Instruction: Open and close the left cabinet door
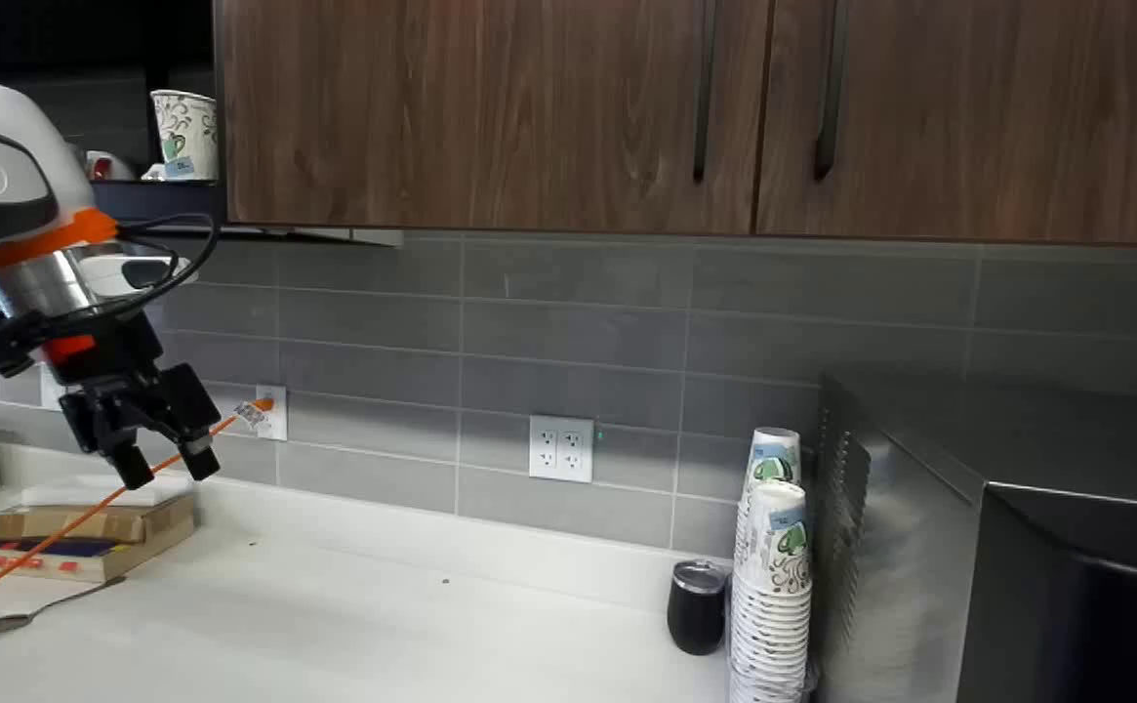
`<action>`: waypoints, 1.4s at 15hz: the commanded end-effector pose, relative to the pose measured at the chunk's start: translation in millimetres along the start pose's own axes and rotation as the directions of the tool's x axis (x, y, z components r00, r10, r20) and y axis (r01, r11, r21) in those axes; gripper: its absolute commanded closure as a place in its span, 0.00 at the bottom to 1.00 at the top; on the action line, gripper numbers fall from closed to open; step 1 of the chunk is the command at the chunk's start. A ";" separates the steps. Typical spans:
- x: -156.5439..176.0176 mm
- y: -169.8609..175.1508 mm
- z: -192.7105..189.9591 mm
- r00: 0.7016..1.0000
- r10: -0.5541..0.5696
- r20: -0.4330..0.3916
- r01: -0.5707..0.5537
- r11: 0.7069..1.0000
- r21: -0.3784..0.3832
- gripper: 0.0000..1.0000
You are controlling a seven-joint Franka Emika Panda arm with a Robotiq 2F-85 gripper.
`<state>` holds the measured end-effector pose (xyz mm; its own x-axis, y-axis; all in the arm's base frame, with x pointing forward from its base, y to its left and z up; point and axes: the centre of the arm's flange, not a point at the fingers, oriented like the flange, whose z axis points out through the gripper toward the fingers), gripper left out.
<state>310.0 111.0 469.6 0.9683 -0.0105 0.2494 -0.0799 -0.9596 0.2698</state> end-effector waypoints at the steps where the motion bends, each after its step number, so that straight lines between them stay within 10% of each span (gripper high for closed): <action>1: 0.0 0.0 0.0 1.000 0.000 0.000 0.000 1.000 0.000 0.00; 8: -7.0 17.7 -11.5 1.000 0.015 -0.014 -0.015 1.000 0.012 0.00; 21: -32.4 221.2 -163.5 0.955 0.068 -0.287 -0.044 0.995 0.092 0.00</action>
<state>228.6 -29.8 627.0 0.8710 -0.0454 0.4892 -0.1382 -0.9782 0.1552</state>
